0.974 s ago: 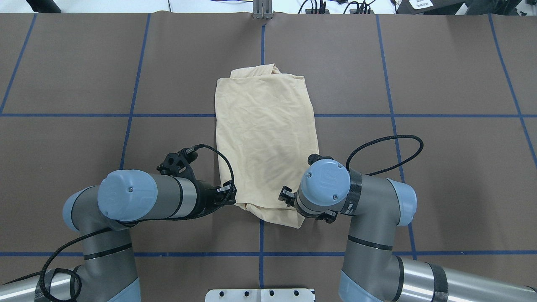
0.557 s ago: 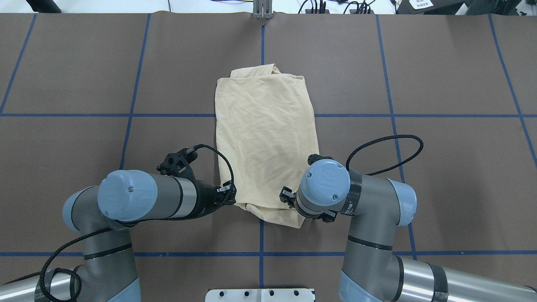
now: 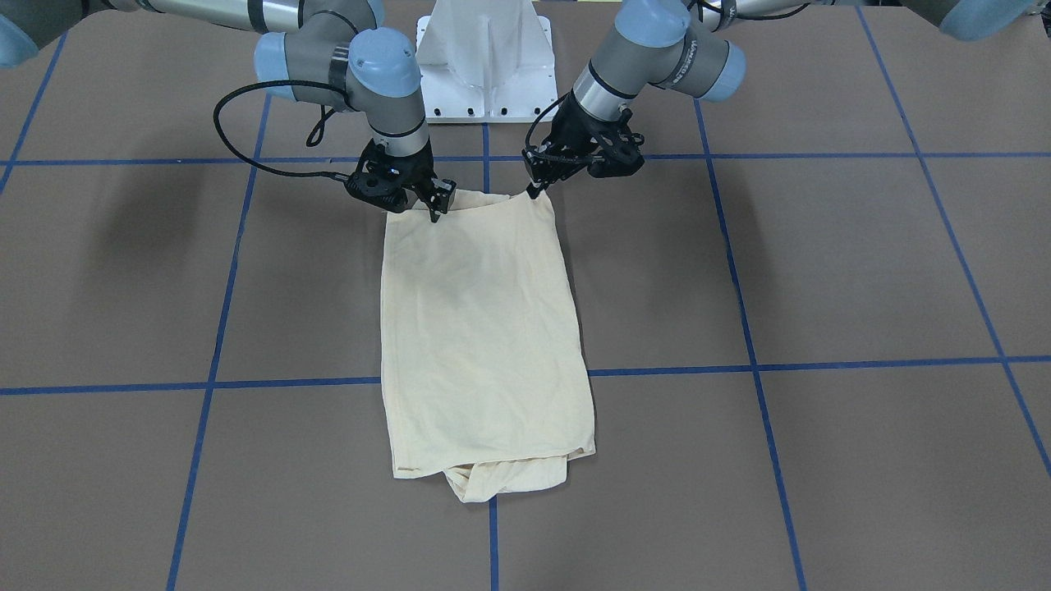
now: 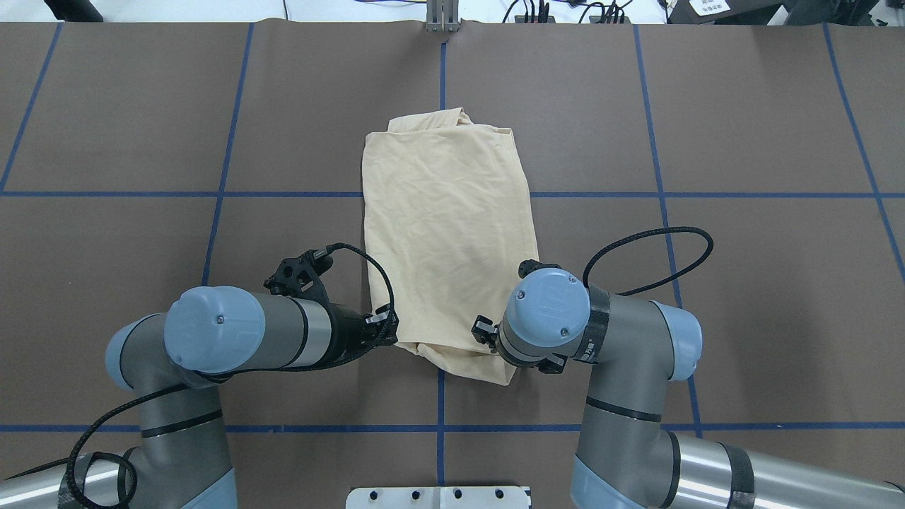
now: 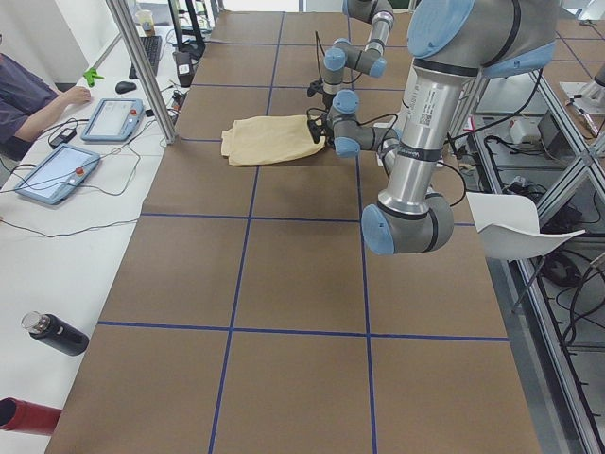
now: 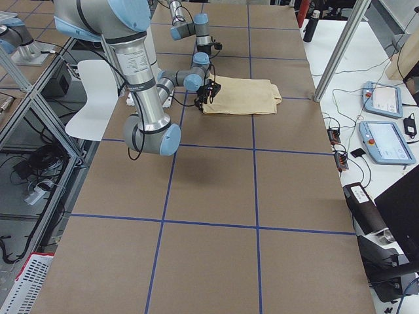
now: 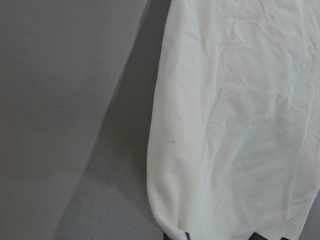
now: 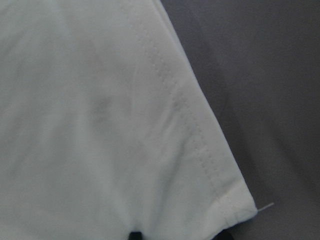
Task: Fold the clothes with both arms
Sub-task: 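Grasp the shirt's near edge corners with both grippers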
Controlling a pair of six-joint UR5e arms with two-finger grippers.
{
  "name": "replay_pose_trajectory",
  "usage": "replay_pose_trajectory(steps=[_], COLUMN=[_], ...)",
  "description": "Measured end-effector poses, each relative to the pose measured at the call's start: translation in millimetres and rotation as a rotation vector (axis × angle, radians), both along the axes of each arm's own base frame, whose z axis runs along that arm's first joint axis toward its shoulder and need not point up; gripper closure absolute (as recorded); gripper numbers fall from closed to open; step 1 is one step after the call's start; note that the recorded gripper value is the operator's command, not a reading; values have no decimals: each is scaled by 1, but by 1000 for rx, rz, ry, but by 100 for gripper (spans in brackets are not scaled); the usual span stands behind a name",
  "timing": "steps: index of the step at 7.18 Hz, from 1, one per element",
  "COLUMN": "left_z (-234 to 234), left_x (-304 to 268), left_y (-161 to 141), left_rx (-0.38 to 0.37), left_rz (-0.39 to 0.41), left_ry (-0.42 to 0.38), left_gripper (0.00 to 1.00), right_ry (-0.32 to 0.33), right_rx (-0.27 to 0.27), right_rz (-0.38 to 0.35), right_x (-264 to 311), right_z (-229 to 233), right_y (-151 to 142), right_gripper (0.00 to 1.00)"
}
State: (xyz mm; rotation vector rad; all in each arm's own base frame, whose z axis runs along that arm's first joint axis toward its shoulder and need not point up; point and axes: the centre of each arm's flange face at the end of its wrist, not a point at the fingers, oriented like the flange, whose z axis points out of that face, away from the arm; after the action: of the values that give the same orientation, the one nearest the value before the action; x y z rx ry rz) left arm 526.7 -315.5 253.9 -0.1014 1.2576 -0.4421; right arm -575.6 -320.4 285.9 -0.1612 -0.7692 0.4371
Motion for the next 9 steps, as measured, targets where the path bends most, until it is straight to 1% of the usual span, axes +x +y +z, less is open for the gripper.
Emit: replay_pose_trajectory(steps=[1, 4, 9], left_z=[0, 0, -3], left_x=[0, 0, -2], left_y=[0, 0, 0], left_rx=[0, 0, 2], left_rz=[0, 0, -1], left_ry=[0, 0, 6], left_gripper=[100, 100, 100], right_ry=[0, -5, -46], right_rx=[0, 0, 10], right_rz=[-1, 0, 4], right_x=[0, 1, 19], right_z=[0, -2, -18], right_y=[0, 0, -1], right_gripper=[99, 100, 100])
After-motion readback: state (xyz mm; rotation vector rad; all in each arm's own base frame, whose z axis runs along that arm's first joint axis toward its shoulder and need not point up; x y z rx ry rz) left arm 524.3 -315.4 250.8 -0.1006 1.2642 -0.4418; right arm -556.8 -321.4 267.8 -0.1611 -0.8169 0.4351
